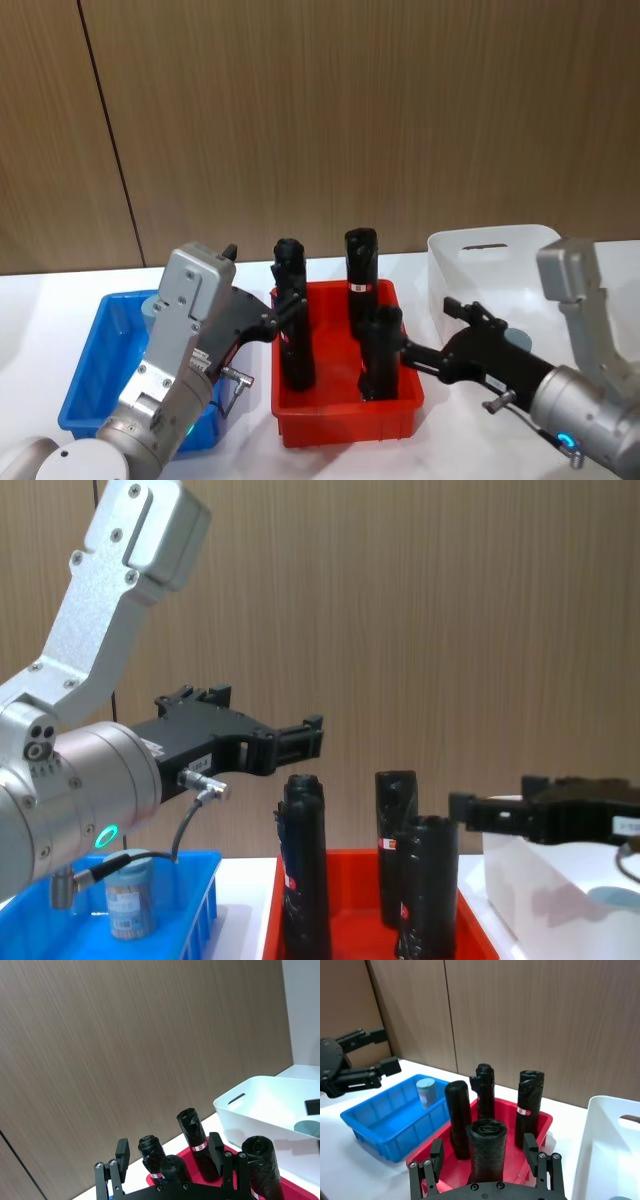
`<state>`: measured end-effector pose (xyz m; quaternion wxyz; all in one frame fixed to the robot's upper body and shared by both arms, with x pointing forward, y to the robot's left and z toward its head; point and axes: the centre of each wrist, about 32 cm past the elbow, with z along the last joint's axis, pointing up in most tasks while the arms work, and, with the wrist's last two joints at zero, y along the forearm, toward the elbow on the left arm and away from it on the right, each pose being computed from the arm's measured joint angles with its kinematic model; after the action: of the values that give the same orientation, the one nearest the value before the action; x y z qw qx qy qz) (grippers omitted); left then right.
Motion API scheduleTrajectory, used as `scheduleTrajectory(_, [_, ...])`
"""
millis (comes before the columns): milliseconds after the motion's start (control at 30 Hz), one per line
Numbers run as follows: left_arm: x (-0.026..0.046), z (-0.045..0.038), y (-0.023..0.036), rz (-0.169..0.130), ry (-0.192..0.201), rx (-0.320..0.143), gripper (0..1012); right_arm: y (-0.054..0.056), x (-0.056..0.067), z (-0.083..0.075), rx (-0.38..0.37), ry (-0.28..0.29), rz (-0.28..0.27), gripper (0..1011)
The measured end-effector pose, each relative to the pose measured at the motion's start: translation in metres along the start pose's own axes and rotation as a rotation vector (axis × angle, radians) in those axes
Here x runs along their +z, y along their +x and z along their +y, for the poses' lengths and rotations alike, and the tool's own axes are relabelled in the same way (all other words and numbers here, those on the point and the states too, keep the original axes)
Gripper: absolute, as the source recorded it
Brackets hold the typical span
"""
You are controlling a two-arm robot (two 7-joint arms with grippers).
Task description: Pick the cotton swabs from the blue box and place them into the white box.
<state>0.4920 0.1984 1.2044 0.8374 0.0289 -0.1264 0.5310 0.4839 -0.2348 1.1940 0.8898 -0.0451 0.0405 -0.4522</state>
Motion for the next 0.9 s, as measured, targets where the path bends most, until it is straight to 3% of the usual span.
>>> scheduleTrajectory(900, [0.0000, 0.0000, 0.0000, 0.000, 0.000, 0.000, 1004, 0.019, -0.018, 0.055, 0.035, -0.119, -0.012, 1002])
